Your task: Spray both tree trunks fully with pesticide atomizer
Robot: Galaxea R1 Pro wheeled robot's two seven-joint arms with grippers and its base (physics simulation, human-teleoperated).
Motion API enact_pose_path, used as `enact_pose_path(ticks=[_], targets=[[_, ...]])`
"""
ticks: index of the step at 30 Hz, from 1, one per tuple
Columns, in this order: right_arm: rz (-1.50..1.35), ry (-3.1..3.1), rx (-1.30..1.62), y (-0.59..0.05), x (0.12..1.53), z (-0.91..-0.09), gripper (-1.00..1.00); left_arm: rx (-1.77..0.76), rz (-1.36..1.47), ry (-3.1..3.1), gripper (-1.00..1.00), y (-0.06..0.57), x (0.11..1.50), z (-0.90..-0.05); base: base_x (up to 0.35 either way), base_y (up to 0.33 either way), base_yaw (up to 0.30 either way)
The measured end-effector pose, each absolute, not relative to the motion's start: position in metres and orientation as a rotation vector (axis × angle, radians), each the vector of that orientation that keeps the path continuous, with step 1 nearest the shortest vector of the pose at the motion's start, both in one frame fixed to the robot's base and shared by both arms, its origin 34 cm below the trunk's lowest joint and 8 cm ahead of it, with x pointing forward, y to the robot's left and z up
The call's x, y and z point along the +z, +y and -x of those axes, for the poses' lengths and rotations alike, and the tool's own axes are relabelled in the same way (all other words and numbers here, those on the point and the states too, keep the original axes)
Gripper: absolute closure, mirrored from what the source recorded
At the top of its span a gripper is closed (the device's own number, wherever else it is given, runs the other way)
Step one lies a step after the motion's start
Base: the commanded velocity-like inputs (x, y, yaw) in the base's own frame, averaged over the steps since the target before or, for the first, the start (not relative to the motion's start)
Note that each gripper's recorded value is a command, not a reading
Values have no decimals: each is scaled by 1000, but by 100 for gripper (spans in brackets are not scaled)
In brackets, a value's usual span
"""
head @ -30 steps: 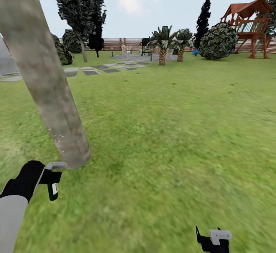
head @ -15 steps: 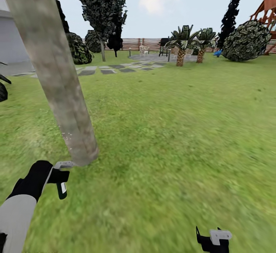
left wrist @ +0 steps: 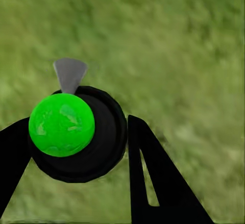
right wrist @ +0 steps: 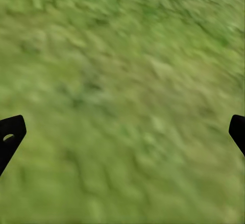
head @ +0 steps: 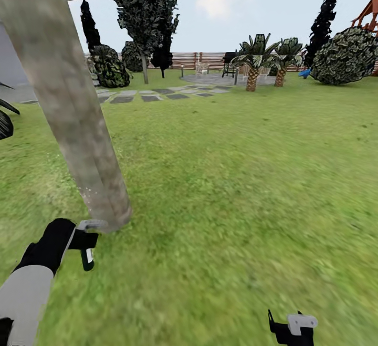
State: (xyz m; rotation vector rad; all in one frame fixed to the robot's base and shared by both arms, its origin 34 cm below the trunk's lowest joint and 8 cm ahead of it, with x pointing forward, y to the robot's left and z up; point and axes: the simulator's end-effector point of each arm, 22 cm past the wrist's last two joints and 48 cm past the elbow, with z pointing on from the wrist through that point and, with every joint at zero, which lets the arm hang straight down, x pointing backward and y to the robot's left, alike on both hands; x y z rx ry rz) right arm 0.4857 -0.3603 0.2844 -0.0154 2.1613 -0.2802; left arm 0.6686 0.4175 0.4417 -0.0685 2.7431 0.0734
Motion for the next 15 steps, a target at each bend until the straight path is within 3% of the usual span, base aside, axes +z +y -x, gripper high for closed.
enact_pose_path(ticks=[3,6,10,15], targets=[[16,2161,-280,-360,284,-486,-100,186,144,2729,100,484,458,-659,0,0,0],[15,2162,-280,-360,284,-486,-100,166,218,2715,100,499,462,-654,0,0,0],[15,2162,-280,-360,284,-486,-100,26,155,2703,100,424,441,-670,0,0,0],[15,2161,-280,-360,284,-486,-100,109,148,2665,100,422,450,-685,0,0,0]])
